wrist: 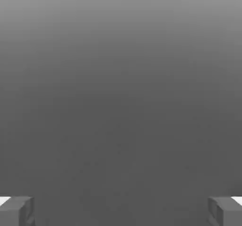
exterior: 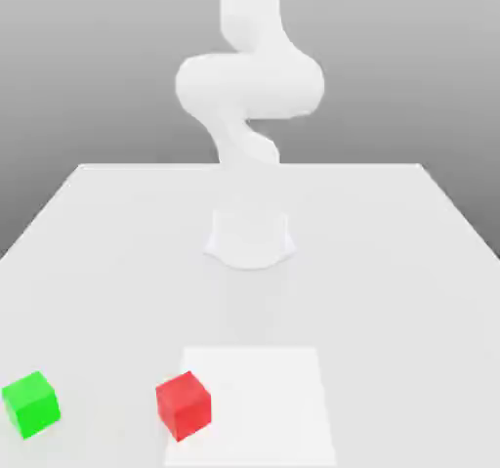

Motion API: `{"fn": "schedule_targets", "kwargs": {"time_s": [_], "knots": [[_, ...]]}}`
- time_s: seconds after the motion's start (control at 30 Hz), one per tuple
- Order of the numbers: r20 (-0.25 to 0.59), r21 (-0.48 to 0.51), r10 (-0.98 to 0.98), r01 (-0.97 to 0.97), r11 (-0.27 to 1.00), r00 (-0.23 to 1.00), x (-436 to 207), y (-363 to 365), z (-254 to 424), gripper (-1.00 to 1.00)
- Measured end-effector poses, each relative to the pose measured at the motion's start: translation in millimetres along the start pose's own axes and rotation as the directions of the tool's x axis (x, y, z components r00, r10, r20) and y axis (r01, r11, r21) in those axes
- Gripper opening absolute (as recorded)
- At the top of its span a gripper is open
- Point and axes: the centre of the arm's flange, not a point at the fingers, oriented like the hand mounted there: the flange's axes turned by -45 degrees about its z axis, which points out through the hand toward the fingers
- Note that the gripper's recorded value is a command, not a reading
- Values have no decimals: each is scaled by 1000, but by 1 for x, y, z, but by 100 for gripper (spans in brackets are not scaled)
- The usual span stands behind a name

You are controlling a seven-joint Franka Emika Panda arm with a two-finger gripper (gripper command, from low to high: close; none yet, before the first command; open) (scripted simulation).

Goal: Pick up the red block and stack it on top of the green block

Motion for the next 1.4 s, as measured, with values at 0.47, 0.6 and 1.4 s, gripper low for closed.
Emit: {"fn": "schedule_targets", "kwargs": {"time_s": [0.47,0.6,1.4], "knots": [[376,202,-336,277,939,864,-119,42,272,0],[459,267,-426,336,903,780,-177,54,326,0],[563,348,-517,383,856,645,-267,78,380,-100]]}}
